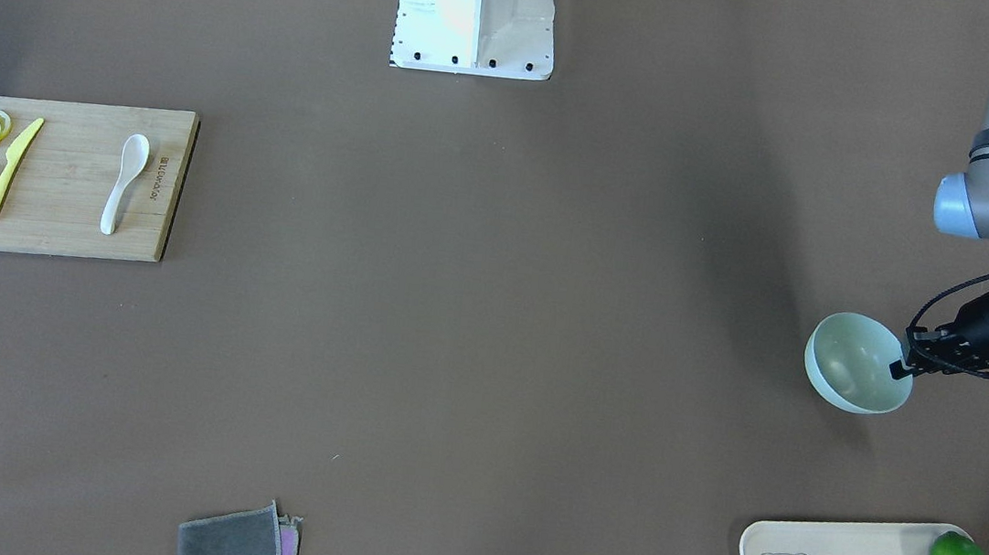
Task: Place spoon in bowl
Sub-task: 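Reach the left gripper to the pale green bowl and grasp its rim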
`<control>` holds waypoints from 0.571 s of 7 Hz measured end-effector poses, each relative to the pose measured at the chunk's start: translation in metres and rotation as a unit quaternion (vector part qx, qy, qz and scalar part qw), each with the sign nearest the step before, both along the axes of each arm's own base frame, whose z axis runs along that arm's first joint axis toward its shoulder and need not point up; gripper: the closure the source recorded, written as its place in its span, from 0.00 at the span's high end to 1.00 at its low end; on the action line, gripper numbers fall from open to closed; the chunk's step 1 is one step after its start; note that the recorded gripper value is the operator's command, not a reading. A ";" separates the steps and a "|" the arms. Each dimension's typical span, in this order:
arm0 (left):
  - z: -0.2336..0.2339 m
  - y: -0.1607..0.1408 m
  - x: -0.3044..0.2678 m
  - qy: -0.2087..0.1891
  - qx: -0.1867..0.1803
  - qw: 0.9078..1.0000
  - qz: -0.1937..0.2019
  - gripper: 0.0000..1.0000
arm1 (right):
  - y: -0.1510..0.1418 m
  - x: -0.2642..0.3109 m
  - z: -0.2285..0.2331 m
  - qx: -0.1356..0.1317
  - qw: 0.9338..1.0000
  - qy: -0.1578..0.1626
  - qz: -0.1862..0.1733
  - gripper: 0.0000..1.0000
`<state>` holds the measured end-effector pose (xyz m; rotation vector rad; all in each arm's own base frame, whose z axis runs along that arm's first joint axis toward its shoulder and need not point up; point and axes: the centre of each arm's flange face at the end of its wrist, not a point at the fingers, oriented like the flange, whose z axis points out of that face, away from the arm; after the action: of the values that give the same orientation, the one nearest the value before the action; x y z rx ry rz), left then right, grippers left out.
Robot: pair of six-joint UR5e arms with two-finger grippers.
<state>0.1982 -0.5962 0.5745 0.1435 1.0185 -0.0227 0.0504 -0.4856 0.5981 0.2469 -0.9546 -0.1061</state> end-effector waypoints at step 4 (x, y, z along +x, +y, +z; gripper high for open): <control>-0.214 -0.045 0.087 0.091 -0.068 0.991 -0.071 0.00 | -0.001 -0.001 -0.002 0.002 1.000 -0.004 -0.001 1.00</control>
<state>0.2854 -0.6410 0.3608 0.0900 1.1840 -0.2390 0.0499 -0.4867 0.5958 0.2493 -0.9636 -0.1090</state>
